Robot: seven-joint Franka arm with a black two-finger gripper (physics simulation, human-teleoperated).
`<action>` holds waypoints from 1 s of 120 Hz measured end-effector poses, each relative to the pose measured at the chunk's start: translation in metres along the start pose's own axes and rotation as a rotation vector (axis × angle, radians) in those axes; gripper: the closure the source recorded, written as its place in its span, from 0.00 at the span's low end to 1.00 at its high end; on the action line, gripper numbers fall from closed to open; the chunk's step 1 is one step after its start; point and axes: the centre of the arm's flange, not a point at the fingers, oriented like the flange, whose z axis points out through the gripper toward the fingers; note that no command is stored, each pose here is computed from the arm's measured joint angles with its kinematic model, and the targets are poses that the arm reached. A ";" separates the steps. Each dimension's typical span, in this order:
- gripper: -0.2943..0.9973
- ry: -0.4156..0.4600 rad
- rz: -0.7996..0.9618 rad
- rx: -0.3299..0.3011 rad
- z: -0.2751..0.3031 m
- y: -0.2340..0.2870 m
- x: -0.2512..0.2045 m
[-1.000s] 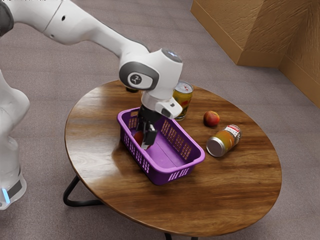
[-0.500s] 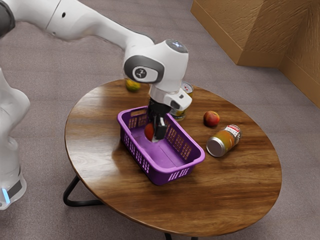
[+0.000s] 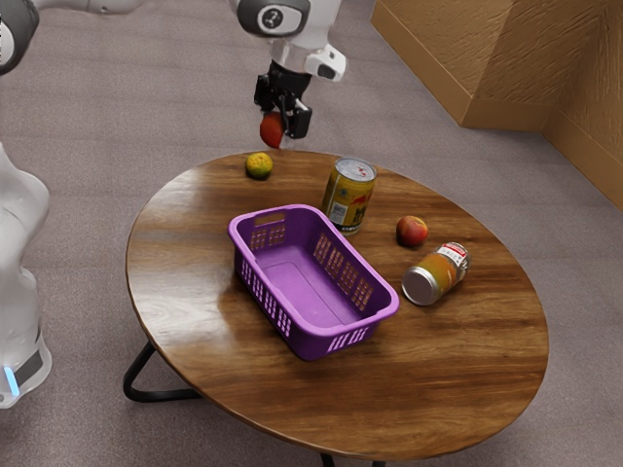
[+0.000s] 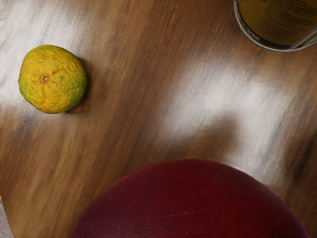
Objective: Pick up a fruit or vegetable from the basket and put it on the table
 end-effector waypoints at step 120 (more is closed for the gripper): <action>0.74 -0.257 0.058 -0.006 0.097 0.027 -0.041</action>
